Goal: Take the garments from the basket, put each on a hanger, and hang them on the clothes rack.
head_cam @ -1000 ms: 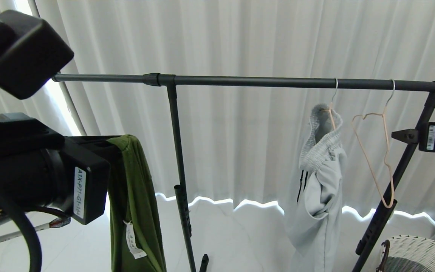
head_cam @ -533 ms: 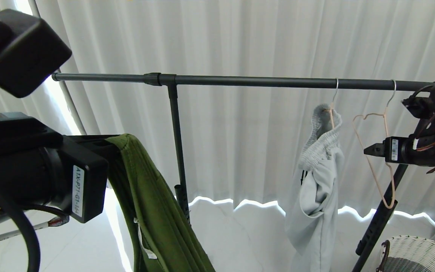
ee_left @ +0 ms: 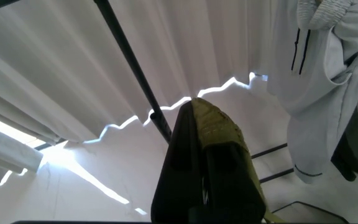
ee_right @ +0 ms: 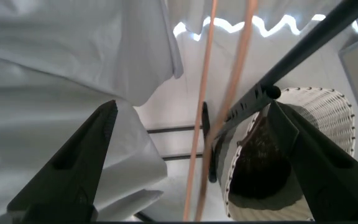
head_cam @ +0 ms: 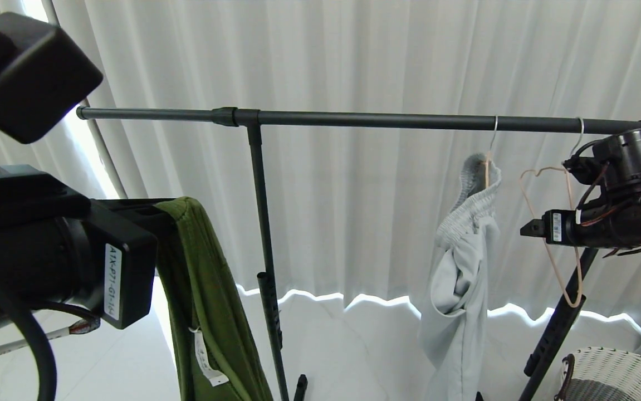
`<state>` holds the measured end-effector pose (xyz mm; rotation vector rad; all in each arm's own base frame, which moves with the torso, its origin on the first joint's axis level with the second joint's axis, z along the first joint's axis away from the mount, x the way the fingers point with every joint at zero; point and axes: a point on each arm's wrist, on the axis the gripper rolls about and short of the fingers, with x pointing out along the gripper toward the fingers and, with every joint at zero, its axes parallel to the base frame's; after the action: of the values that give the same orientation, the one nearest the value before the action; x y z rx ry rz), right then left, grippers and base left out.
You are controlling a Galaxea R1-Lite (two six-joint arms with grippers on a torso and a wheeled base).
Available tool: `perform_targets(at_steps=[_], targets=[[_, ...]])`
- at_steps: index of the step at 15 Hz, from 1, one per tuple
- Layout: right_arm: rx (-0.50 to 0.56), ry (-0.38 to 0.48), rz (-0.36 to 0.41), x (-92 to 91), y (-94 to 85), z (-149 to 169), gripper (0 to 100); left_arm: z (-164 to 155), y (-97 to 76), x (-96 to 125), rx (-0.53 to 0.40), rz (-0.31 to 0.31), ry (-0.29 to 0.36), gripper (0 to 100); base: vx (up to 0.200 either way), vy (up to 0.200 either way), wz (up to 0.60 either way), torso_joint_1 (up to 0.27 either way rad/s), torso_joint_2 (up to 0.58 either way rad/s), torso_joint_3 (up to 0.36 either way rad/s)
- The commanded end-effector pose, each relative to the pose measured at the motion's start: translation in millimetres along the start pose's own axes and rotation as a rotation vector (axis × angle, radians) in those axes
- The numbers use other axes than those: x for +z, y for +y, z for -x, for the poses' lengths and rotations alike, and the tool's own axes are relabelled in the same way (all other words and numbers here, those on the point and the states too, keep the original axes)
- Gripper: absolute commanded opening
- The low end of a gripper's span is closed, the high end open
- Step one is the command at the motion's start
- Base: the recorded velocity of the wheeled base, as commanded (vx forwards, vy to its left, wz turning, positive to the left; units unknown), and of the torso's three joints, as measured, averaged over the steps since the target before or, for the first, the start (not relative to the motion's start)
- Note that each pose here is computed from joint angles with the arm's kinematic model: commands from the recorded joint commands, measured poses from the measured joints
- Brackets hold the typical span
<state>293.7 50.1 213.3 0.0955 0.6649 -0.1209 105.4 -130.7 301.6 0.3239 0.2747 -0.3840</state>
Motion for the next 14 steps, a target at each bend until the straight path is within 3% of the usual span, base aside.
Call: perform_targets(at_steps=[1, 6, 7, 14], targets=[[-0.005, 0.008, 0.0, -0.3, 0.2, -3.8, 100, 0.1, 0.0, 0.2, 0.0, 0.0, -0.001, 0, 0.0, 0.0, 0.0, 0.0, 0.0, 0.0], [-0.029, 0.013, -0.009, -0.5, -4.1, -7.5, 100, 0.4, 0.2, -0.3, 0.0, 0.0, 0.0, 0, 0.0, 0.0, 0.0, 0.0, 0.0, 0.0], [-0.031, 0.016, -0.01, -1.0, -4.6, -8.3, 0, 0.4, 0.2, -0.1, 0.0, 0.0, -0.001, 0, 0.0, 0.0, 0.0, 0.0, 0.0, 0.0], [-0.066, -0.003, -0.02, 0.9, -9.6, -3.9, 0, 0.3, 0.4, -0.3, 0.001, 0.0, 0.0, 0, 0.0, 0.0, 0.0, 0.0, 0.0, 0.0]])
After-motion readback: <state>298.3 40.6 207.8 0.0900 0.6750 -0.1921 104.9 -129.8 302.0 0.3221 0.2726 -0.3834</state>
